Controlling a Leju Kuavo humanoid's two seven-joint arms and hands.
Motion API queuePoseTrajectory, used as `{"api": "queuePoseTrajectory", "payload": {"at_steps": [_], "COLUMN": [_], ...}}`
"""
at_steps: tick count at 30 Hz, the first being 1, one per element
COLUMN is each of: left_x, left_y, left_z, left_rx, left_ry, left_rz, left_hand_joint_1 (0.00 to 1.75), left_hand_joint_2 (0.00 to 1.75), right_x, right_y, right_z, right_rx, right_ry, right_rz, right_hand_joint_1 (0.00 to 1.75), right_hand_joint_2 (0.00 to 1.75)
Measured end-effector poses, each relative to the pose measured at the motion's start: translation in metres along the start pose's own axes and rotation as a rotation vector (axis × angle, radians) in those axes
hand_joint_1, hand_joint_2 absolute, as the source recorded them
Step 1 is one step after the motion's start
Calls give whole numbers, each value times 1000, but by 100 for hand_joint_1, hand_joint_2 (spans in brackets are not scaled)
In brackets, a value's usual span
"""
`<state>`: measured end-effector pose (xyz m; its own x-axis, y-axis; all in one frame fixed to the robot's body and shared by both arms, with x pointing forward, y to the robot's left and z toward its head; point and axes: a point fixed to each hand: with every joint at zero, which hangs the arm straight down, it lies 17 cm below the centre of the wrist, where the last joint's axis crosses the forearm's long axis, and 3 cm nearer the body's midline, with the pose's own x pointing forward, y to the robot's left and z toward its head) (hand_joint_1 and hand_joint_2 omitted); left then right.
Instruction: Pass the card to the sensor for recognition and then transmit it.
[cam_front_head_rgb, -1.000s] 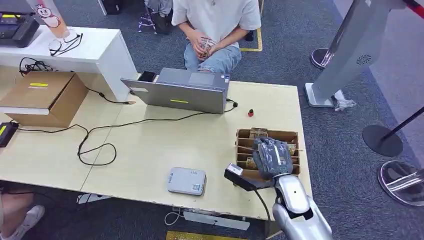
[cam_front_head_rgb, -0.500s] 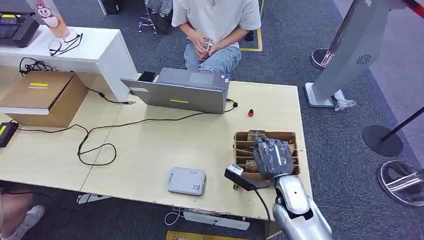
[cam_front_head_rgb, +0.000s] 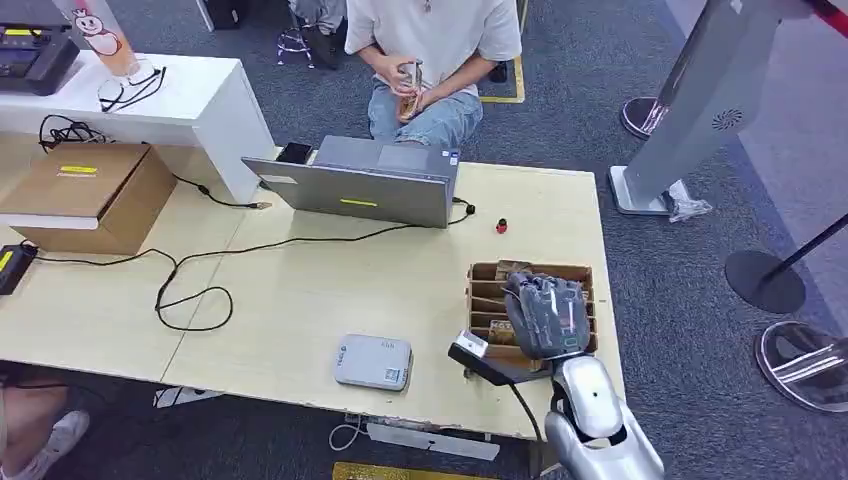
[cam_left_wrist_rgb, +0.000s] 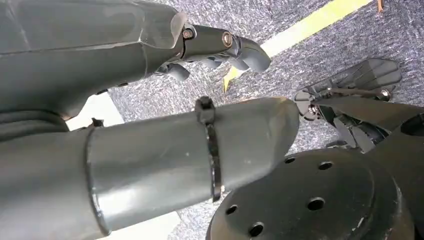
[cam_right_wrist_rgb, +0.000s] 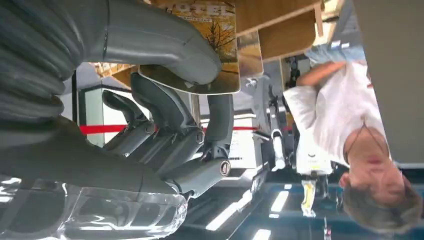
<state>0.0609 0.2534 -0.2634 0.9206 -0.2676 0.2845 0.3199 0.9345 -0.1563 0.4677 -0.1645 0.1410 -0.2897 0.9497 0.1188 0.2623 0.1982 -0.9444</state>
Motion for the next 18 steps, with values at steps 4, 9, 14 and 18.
{"api": "queuePoseTrajectory", "payload": {"at_steps": [4, 9, 14, 18], "left_x": [1, 1, 5, 8], "left_y": [1, 3, 5, 6], "left_z": [0, 0, -1, -1], "left_rx": [6, 11, 15, 18], "left_ry": [-2, -3, -8, -15], "left_rz": [-6, -14, -20, -23], "left_hand_joint_1": [0, 0, 0, 0], "left_hand_joint_2": [0, 0, 0, 0], "right_x": [3, 6, 7, 7], "right_y": [-10, -24, -43, -58], "right_z": [1, 0, 1, 3], "right_rx": [-44, -102, -167, -211], "right_ry": [-11, -22, -26, -26], "right_rz": [-5, -10, -19, -31], "right_hand_joint_1": [175, 175, 175, 175], "right_hand_joint_2": [175, 175, 175, 175]}}
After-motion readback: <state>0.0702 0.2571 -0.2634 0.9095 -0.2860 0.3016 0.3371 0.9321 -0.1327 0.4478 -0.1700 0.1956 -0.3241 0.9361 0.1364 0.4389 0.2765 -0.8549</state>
